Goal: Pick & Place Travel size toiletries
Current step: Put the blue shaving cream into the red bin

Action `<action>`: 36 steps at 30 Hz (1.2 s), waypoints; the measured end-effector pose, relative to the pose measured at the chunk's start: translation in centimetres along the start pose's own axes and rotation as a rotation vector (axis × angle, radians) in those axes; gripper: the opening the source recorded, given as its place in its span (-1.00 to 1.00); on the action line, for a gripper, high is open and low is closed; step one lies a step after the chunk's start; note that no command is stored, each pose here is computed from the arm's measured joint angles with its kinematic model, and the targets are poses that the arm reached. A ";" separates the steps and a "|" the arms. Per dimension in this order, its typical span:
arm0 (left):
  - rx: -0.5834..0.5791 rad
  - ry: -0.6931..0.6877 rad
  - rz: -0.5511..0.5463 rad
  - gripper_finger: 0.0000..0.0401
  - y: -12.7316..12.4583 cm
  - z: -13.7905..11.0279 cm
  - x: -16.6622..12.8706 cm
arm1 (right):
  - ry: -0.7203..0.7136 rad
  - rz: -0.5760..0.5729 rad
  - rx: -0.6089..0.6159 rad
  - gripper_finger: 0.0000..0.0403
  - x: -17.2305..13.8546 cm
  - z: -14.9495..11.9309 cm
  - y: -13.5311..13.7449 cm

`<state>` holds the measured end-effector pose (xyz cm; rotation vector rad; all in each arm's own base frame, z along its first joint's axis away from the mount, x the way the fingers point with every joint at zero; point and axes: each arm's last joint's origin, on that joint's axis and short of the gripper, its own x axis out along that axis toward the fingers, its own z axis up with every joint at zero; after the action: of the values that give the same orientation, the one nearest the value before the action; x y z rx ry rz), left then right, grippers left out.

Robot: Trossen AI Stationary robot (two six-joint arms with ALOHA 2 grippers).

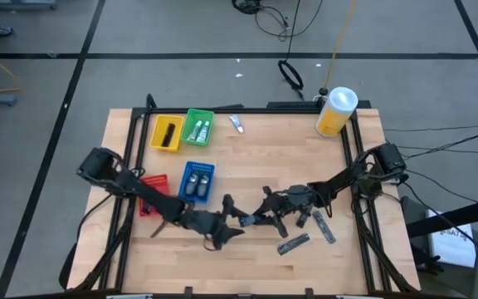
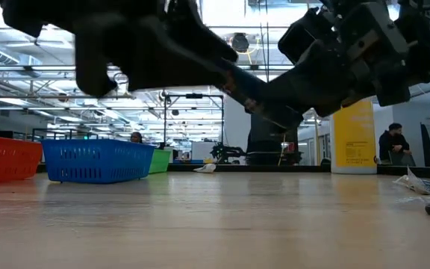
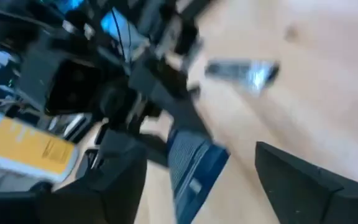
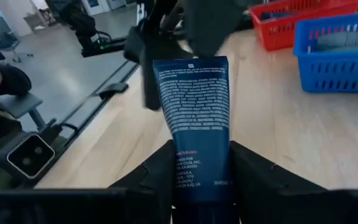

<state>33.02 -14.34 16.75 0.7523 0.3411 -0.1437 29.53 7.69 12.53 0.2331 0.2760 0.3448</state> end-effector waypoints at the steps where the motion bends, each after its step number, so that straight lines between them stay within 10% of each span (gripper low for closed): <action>1: 0.031 0.024 0.009 0.49 -0.2 0.1 0.5 | 0.004 -0.002 0.001 -0.40 0.0 0.0 0.0; 7: 0.101 0.114 0.113 0.36 -1.3 0.7 2.6 | 0.017 -0.004 0.003 -0.43 0.0 -0.2 0.0; 25: 0.071 0.163 0.122 -0.87 -1.7 0.5 2.7 | 0.042 0.060 0.043 -0.13 -0.1 -0.2 -0.1; 36: 0.060 0.338 0.036 -0.82 -0.5 1.4 -1.6 | 0.035 -0.009 0.043 0.31 -0.1 -0.3 -0.4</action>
<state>31.71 -15.66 17.91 0.8425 0.6458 0.0088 29.52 7.31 12.19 0.2678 0.3189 0.3341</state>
